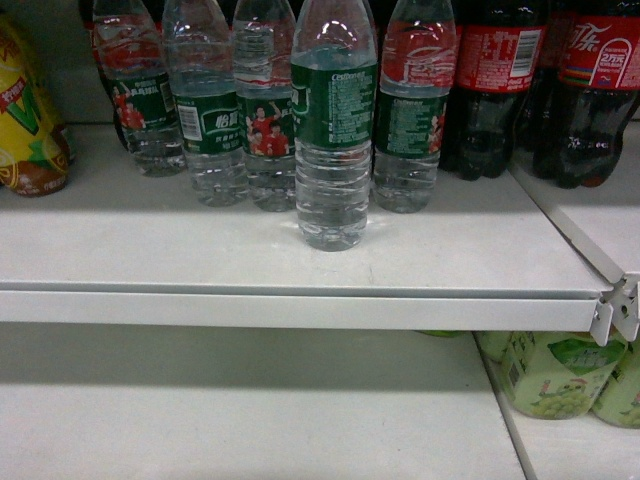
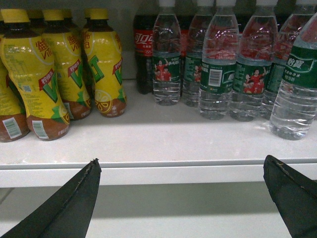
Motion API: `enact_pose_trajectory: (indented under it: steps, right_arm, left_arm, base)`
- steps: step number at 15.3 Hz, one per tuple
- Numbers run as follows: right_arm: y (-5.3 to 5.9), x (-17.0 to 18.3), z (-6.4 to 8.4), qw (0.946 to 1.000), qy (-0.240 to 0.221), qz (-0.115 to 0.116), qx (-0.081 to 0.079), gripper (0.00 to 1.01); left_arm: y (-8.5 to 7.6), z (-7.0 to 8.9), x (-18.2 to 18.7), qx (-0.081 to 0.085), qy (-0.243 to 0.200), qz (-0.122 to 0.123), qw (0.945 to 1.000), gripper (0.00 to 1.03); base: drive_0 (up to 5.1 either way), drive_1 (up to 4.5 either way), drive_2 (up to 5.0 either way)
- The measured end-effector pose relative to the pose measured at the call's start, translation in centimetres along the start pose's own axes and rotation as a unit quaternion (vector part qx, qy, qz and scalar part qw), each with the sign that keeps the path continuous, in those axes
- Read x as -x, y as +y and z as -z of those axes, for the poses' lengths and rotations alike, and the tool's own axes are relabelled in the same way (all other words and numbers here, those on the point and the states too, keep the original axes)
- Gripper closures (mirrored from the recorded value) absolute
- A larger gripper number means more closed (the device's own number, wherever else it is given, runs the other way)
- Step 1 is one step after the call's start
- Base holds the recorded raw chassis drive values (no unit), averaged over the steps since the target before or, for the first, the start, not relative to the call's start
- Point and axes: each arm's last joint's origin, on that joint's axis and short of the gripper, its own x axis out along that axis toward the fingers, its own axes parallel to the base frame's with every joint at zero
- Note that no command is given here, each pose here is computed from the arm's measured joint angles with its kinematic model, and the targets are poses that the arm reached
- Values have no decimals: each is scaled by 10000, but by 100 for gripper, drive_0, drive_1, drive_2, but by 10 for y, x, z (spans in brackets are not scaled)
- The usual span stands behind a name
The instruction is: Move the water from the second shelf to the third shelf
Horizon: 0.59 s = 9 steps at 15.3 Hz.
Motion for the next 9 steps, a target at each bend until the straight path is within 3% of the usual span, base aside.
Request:
enact_pose_trajectory:
  steps: [9]
  right_arm:
    - [0, 0, 0, 10000, 0, -2, 0, 3]
  left_arm:
    - [0, 0, 0, 0, 0, 0, 10000, 5]
  base:
    - [0, 0, 0]
